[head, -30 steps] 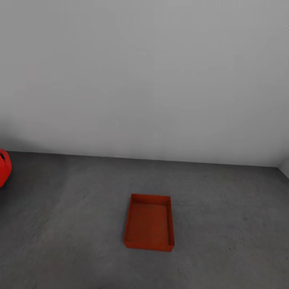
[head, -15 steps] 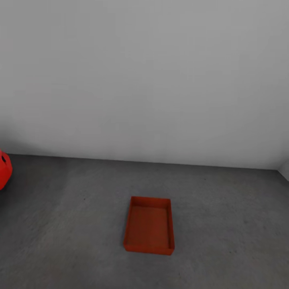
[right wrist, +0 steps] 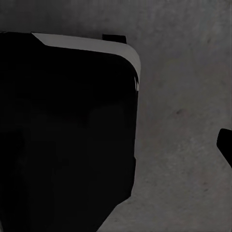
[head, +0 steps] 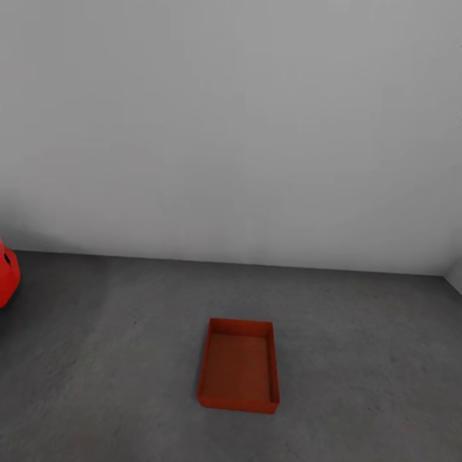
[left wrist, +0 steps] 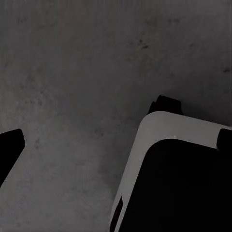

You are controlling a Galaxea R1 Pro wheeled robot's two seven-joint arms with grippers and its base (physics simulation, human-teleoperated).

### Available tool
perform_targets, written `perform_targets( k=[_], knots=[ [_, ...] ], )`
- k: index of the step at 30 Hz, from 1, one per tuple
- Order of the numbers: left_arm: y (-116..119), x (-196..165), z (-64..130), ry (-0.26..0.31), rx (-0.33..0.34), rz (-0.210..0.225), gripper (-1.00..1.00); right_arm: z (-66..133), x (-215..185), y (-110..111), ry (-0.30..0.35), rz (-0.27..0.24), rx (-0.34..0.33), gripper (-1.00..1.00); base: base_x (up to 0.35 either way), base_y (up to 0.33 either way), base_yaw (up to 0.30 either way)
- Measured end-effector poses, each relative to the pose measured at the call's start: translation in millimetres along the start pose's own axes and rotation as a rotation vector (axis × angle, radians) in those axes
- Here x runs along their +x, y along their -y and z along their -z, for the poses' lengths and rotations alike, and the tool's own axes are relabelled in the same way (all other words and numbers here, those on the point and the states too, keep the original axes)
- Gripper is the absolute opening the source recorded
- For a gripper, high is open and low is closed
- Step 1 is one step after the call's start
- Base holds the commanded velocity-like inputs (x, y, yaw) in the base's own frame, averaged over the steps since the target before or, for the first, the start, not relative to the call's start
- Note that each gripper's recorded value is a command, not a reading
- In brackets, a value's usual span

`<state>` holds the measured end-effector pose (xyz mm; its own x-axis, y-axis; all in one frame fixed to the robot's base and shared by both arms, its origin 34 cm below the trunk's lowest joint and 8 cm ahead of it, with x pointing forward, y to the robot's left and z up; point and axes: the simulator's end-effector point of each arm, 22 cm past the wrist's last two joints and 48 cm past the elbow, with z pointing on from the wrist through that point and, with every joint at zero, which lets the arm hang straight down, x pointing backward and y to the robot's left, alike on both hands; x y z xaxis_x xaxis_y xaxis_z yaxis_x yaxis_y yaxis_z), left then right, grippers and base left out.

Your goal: Move the two storage containers from the living room to the garage. In the garage, place one container on the floor and stack the other container on top of it (either order is fine).

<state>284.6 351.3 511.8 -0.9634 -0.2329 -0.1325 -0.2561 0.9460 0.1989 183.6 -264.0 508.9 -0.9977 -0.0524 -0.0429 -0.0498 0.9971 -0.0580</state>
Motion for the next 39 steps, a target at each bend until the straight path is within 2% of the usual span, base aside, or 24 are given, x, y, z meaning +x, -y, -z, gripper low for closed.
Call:
perform_targets(
  k=[32,39],
  knots=[
    [3,-20,6.2,0.048,0.012,0.012,1.0,1.9,-20,2,0.05,0.0,0.003,1.0,0.0,0.0,0.0],
    [4,-25,7.7,0.059,0.015,0.014,1.0,2.5,-24,1,0.063,0.019,0.0,1.0,0.0,0.0,0.0]
  ],
)
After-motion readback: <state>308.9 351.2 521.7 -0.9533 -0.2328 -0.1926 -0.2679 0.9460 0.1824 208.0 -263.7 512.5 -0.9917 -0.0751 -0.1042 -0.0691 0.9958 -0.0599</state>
